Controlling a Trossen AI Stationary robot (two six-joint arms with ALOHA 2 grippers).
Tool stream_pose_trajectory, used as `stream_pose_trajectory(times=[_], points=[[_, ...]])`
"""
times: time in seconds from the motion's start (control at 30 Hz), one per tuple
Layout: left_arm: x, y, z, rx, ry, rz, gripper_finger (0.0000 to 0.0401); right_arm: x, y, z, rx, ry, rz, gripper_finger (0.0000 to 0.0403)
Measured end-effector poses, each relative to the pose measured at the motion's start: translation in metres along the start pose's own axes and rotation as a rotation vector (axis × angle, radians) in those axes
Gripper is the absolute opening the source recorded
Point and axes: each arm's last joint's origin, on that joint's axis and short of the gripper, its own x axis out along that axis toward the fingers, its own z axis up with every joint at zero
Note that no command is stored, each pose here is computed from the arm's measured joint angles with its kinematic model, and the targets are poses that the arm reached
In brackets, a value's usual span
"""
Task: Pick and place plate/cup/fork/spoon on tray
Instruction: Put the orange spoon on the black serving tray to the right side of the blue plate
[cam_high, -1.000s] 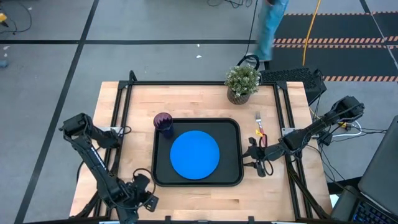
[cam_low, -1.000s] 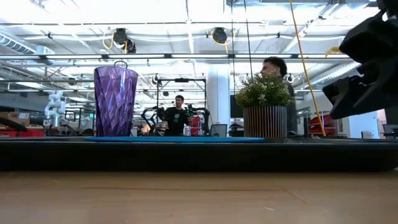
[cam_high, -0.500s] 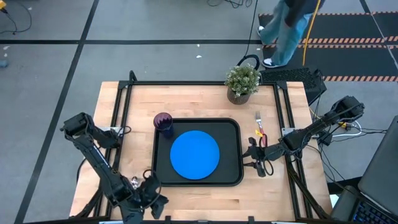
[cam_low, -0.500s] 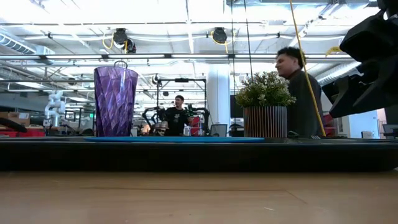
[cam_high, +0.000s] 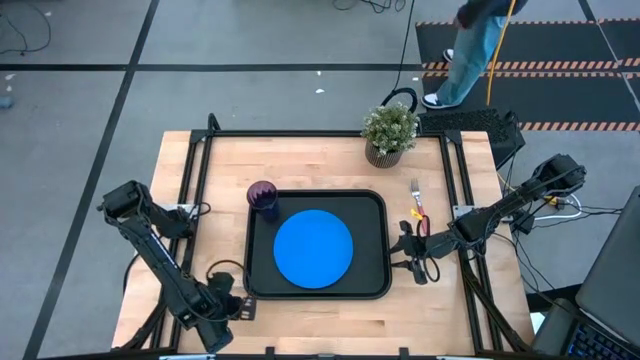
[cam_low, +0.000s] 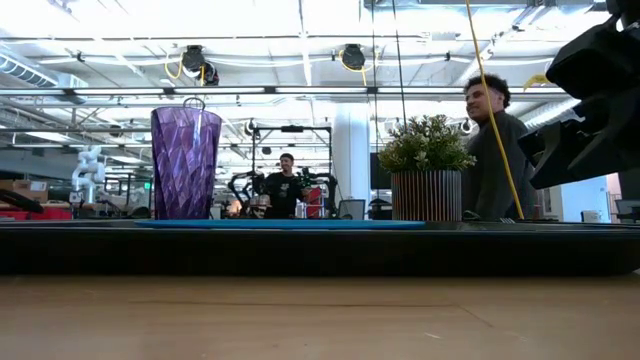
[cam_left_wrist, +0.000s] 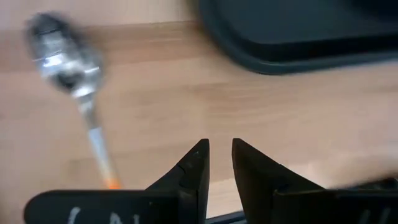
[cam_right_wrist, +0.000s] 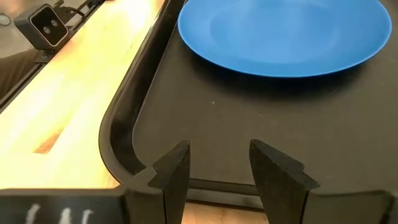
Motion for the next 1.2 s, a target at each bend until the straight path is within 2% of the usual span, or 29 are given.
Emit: stream_pose_trajectory(times=[0.17, 0.3, 0.63, 1.2], points=[[0.008, 0.013, -0.008, -0.107, 0.057, 0.194, 0.0072, 0.000, 0.000, -0.001, -0.003, 0.013, -0.004, 0.0157], [0.022, 0.020, -0.018, -0.125, 0.076, 0.297, 0.0072, 0.000, -0.001, -0.002, 0.000, 0.021, -0.006, 0.0157], [0.044, 0.027, -0.028, -0.103, 0.046, 0.331, 0.0072, 0.000, -0.001, -0.002, 0.000, 0.021, -0.006, 0.0157], [0.042, 0.030, -0.025, -0.103, 0.009, 0.353, 0.0072, 0.000, 0.000, -0.001, 0.002, 0.014, -0.004, 0.0157]])
